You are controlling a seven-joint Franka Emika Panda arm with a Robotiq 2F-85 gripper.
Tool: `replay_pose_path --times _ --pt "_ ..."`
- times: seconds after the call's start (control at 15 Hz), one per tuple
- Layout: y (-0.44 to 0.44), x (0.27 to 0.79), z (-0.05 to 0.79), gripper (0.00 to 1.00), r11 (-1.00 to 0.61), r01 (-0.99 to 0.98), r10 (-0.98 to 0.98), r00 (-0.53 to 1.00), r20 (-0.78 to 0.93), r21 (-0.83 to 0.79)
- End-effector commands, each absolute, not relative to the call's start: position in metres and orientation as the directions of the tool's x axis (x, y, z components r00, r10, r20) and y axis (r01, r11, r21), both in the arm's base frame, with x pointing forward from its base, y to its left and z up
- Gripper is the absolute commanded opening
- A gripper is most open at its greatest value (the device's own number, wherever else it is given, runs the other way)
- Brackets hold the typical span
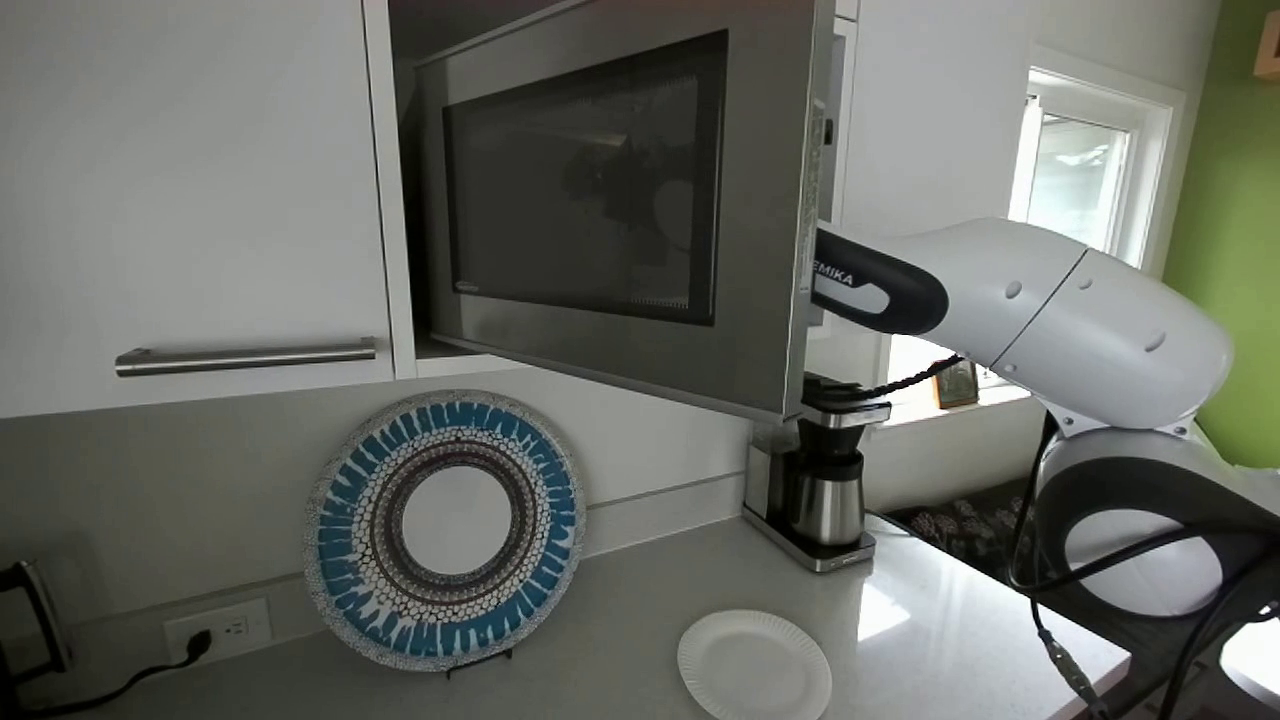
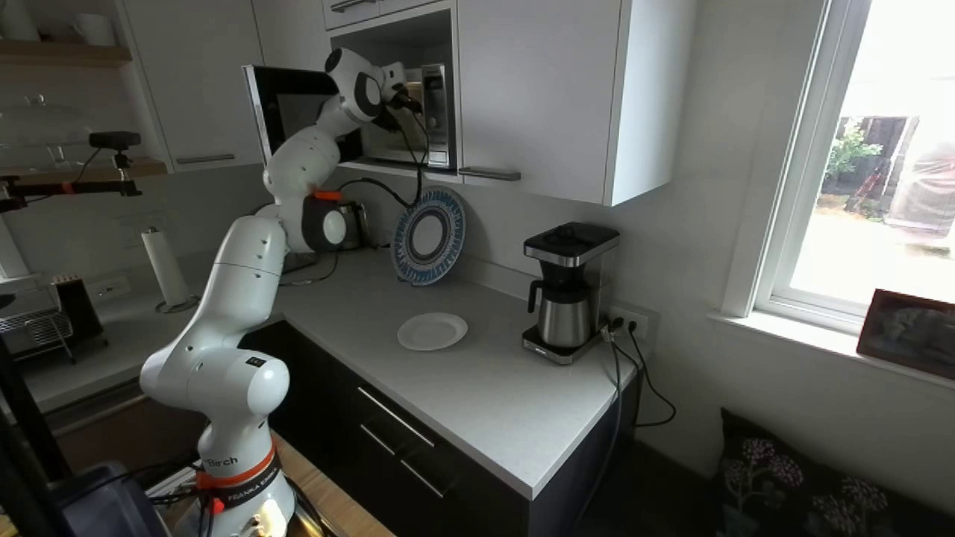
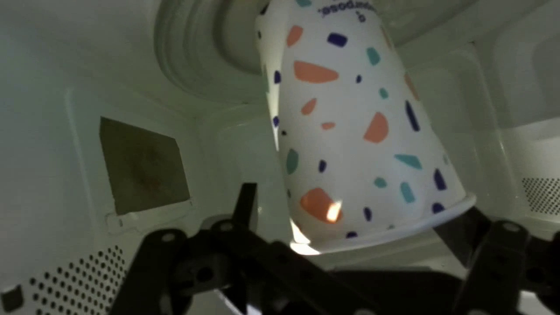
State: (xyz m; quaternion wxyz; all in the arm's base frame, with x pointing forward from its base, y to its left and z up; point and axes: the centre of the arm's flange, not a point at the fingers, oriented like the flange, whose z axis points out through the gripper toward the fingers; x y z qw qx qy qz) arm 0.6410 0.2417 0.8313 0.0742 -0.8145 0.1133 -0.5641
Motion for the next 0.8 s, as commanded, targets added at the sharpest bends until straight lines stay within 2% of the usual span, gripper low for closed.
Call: replay_pose_path --times 0.0,0.73 --pt "0.239 0.614 0.823 1.00 -0.979 -0.090 -0.203 0.332 0.921 -0.183" --pt "0.232 0.578 0.821 1.00 -0.990 -0.084 -0.137 0.320 0.937 -0.116"
